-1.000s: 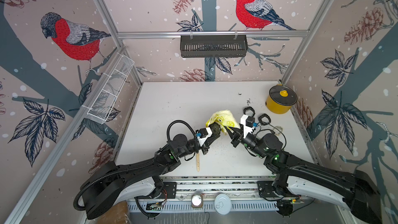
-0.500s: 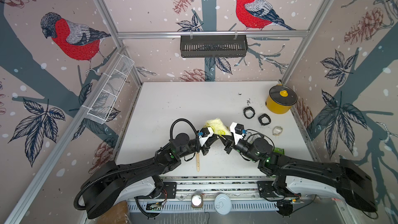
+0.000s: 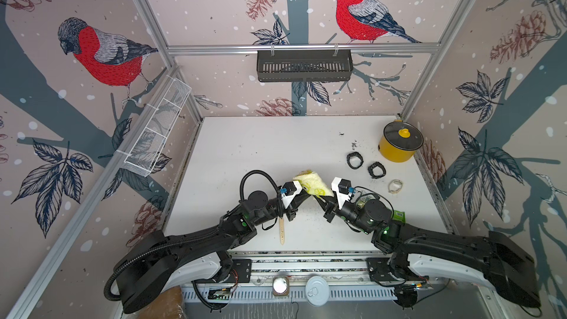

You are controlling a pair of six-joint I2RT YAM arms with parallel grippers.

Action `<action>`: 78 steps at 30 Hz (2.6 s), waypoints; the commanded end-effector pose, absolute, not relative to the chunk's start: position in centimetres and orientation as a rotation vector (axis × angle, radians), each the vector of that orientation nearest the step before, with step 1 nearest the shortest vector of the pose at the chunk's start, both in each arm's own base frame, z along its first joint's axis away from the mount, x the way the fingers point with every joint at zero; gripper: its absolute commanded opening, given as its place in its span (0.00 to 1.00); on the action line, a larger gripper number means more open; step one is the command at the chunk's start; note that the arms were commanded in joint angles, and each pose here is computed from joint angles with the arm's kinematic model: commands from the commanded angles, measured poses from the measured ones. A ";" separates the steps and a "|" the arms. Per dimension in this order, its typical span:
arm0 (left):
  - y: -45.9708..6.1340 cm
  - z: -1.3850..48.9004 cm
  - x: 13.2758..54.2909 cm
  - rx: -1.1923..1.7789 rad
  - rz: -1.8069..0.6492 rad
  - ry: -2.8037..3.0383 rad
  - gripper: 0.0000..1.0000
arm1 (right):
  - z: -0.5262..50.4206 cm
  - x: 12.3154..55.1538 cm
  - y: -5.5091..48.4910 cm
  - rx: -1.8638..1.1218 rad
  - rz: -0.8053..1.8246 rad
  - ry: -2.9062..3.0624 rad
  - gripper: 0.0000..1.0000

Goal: Wipe the watch dial
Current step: Wipe the dirt from the watch dial, then place the cleaning item at the center of the board, then place the watch at the center of the board.

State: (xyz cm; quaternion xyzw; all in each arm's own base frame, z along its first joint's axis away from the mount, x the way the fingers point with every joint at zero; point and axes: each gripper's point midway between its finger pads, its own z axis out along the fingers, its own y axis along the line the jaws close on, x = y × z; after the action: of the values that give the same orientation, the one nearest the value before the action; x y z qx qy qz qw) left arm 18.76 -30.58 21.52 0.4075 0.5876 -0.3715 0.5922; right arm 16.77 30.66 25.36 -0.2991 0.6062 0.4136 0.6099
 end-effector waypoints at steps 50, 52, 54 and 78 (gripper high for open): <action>-28.3 26.0 9.8 1.185 -0.894 0.734 0.00 | 11.1 22.1 25.9 -0.570 0.882 1.986 0.19; -28.4 25.9 9.8 1.191 -0.890 0.735 0.00 | 10.2 22.4 25.9 -0.568 0.861 2.017 0.21; -28.4 25.9 9.8 1.194 -0.890 0.733 0.00 | 9.6 22.8 26.0 -0.578 0.834 2.034 0.24; -30.2 24.5 4.7 1.493 -1.039 0.576 0.00 | 27.1 10.2 26.3 -1.249 0.616 0.682 0.72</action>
State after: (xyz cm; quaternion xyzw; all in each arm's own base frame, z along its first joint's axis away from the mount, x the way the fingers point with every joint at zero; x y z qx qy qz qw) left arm 6.41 -30.11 25.08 0.6017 0.2891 -0.4459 0.5963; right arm 14.35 25.71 25.00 -0.5088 0.4460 0.2710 0.6847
